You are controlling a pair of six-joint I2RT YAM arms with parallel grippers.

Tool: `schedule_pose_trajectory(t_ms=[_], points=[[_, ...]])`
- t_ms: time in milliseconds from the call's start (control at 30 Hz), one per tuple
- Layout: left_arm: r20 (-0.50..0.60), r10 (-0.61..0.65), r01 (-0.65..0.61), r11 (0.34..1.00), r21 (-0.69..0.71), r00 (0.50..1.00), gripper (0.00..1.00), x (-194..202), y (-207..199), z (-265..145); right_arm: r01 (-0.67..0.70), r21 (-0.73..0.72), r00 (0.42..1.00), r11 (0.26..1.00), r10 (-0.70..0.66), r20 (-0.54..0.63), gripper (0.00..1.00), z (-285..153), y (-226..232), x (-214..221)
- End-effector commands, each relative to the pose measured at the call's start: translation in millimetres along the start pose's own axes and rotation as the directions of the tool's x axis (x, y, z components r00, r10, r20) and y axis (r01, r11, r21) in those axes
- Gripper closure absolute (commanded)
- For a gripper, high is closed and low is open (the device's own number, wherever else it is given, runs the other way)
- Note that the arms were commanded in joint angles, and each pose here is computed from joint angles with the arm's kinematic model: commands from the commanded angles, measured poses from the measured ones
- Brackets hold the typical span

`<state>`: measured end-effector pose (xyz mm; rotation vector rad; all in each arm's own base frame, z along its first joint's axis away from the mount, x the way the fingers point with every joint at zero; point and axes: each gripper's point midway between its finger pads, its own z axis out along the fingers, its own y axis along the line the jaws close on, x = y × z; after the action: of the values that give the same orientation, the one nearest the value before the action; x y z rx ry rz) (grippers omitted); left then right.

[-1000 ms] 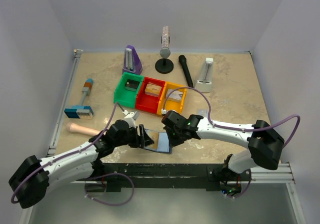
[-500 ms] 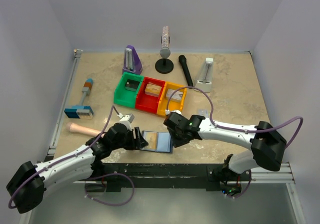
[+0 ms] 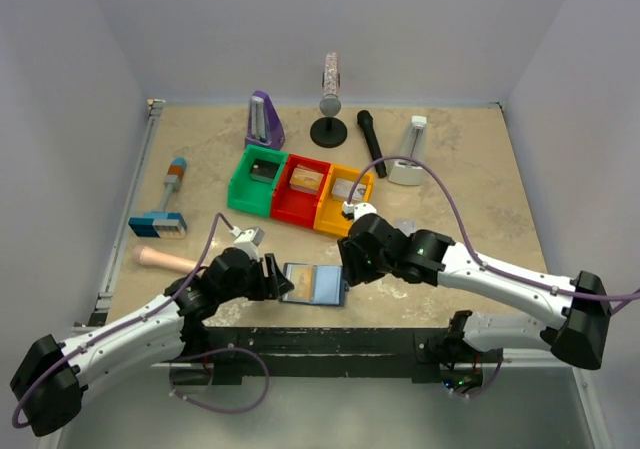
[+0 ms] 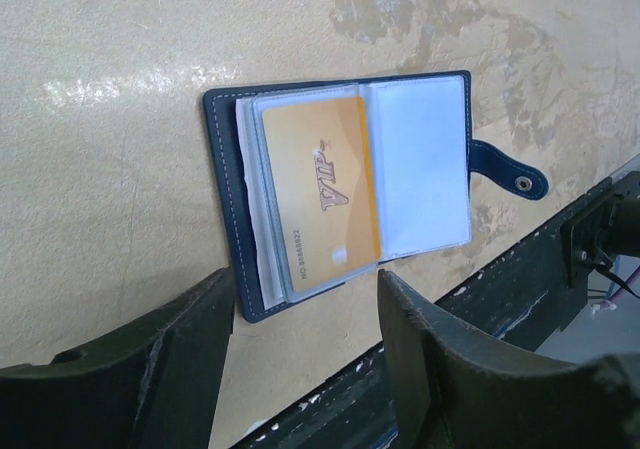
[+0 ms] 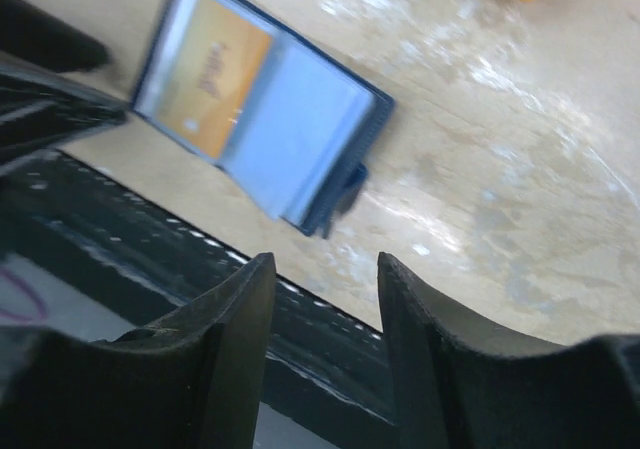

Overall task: Take the credit cards out of the card holder
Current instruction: Remove the credit card from the card holder.

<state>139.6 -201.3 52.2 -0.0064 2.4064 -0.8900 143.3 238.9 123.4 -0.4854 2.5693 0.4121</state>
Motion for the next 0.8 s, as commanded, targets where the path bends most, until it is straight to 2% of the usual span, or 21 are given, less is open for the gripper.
schedule_pose_trajectory(t_ms=[0,100,200,267,367,400,433,500,600,767], points=[[0.073,0.005,-0.008,0.999,0.048,0.997,0.38,-23.7,-20.0,-1.8,0.028,-0.284,0.992,0.958,0.009,0.129,0.54,-7.5,54.5,-27.8],[0.074,0.003,-0.009,0.998,0.07,0.997,0.42,-23.8,-23.4,1.8,0.014,-0.411,0.993,0.911,0.036,0.115,0.67,-3.2,81.9,-28.9],[0.086,0.001,-0.009,0.996,0.094,0.996,0.5,-25.3,-27.2,4.4,-0.044,-0.38,0.997,0.924,0.062,0.037,0.81,7.0,85.0,-26.2],[0.095,0.003,-0.013,0.994,0.106,0.995,0.57,-25.7,-27.8,6.2,-0.075,-0.372,0.997,0.925,0.078,-0.008,0.85,17.4,87.3,-20.8],[0.12,-0.001,-0.014,0.992,0.125,0.993,0.66,-30.7,-31.5,8.8,-0.123,-0.398,0.992,0.909,0.123,-0.026,0.85,30.0,92.7,-18.1],[0.119,-0.003,-0.011,0.993,0.115,0.993,0.73,-30.5,-29.6,10.2,-0.138,-0.404,0.99,0.904,0.133,-0.04,0.85,35.2,93.3,-16.3],[0.118,-0.005,-0.008,0.995,0.104,0.993,0.86,-30.5,-27.6,12.0,-0.155,-0.409,0.988,0.899,0.147,-0.05,0.84,39.3,93.3,-15.7],[0.102,-0.005,-0.004,0.996,0.086,0.995,0.95,-28.3,-25.3,15.3,-0.195,-0.429,0.981,0.882,0.18,-0.076,0.83,46.3,94.6,-14.7],[0.076,-0.013,0.008,0.997,0.073,0.997,0.99,-23.7,-22.3,21.1,-0.246,-0.448,0.969,0.86,0.226,-0.098,0.8,56.5,93.5,-13.5],[0.059,-0.029,0.026,0.998,0.051,0.998,1.0,-20.4,-18.1,27.0,-0.294,-0.464,0.956,0.836,0.261,-0.135,0.76,69.9,94.6,-14.8]])
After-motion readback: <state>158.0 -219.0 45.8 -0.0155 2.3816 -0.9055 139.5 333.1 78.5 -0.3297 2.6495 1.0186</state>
